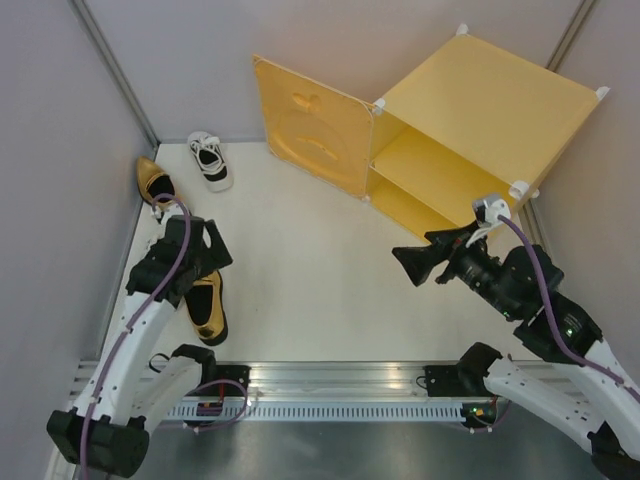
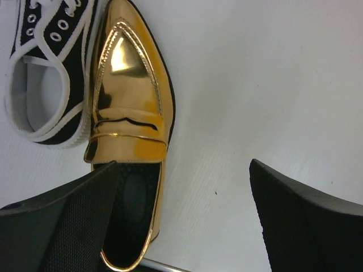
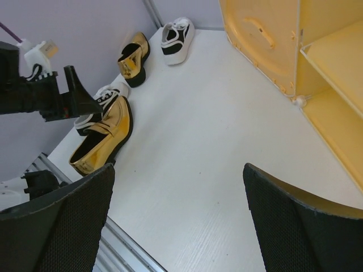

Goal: Place and organize the shoes in the shoe cabinet

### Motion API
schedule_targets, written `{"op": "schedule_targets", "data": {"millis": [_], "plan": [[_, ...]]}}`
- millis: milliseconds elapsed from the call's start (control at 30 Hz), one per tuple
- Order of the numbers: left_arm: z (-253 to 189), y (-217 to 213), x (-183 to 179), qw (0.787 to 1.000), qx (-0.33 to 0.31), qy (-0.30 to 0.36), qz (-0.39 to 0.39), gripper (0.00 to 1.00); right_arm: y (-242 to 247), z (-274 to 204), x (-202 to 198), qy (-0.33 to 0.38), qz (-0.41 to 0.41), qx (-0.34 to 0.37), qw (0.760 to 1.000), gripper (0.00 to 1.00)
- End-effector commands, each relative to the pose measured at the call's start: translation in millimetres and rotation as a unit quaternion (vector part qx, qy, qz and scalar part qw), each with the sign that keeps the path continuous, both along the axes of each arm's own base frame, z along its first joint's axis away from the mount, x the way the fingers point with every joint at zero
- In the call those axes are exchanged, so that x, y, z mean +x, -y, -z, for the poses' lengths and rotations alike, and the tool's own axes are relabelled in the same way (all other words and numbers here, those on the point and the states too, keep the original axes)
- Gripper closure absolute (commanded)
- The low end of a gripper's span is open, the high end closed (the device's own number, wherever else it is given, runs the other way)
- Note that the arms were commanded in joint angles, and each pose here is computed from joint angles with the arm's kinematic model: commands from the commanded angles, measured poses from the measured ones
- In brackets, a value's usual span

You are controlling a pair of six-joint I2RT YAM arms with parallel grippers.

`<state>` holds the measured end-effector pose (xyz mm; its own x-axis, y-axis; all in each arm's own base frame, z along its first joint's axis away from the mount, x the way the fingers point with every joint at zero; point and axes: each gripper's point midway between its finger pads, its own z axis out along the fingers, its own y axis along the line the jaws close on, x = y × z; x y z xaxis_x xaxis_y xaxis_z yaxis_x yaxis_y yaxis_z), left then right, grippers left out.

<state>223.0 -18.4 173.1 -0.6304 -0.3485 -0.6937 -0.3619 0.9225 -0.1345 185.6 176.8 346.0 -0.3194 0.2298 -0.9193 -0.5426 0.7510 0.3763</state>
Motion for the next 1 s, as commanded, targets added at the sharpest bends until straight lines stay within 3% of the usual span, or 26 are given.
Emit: {"op": "schedule_targets", "data": {"millis": [0, 400, 967], "plan": [[-14.4, -42.2, 39.9, 0.997, 0.014, 0.040, -0.064, 0.03, 14.9, 13.7, -16.1, -0.019, 0.006, 0.006, 1.000, 0.02], [27.4, -126.4, 71.0, 0.979, -0.011, -0.001, -0.205, 0.06, 34.9, 41.6, -39.7, -0.035, 0.008, 0.014, 0.999, 0.02], [107.2, -144.4, 81.3, 0.968, -0.022, -0.086, -0.235, 0.36, 35.8, 58.6, -40.3, -0.059, 0.008, -0.011, 0.998, 0.02]]}}
